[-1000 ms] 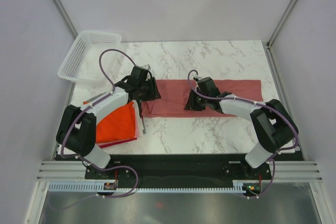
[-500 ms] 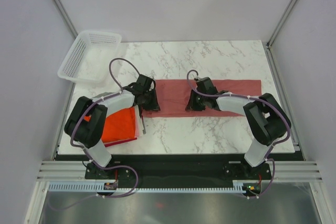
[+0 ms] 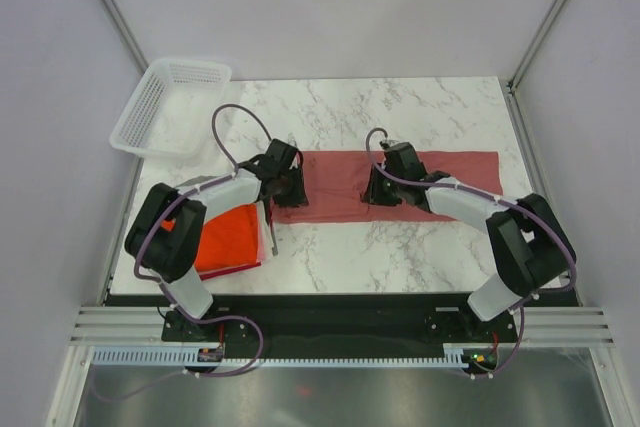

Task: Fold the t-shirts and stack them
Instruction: Fold the tshirt

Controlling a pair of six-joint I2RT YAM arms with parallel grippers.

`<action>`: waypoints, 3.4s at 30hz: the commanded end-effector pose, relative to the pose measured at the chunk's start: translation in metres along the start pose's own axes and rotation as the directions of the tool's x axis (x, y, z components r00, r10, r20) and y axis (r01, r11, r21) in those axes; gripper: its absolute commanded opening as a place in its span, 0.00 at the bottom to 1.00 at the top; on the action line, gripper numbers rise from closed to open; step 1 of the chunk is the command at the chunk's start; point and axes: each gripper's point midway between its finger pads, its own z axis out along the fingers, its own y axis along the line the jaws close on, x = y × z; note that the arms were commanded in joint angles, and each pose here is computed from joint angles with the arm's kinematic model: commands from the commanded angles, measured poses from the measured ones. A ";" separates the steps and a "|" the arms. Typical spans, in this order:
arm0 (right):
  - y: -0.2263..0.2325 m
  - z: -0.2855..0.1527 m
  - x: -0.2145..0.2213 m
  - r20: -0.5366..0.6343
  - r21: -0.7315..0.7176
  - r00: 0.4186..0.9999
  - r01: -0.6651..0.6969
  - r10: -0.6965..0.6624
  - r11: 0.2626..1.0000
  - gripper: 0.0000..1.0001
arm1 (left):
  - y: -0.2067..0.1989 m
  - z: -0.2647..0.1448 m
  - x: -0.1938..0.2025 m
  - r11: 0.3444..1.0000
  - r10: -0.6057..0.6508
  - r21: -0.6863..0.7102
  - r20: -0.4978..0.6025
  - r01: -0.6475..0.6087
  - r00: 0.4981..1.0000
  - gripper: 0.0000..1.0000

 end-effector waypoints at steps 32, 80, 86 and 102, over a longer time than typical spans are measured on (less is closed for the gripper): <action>0.107 0.101 -0.155 0.078 -0.372 0.830 0.539 -0.553 0.756 0.61 | -0.005 -0.127 -0.036 1.000 -0.013 0.026 0.369 0.003 0.929 0.71; -0.158 -0.020 -0.381 0.578 0.199 0.816 -0.144 0.003 0.969 0.82 | -0.009 -0.083 -0.025 0.996 0.030 0.076 0.290 -0.054 0.957 0.74; -0.127 -0.096 -0.289 0.487 0.226 0.872 -0.072 -0.049 0.971 0.74 | -0.020 -0.093 -0.025 0.981 -0.008 0.181 0.361 -0.061 0.933 0.85; -0.137 -0.126 -0.045 0.043 0.530 0.998 0.020 -0.051 0.848 0.62 | -0.013 -0.087 -0.013 0.970 0.002 0.219 0.436 -0.108 0.900 0.83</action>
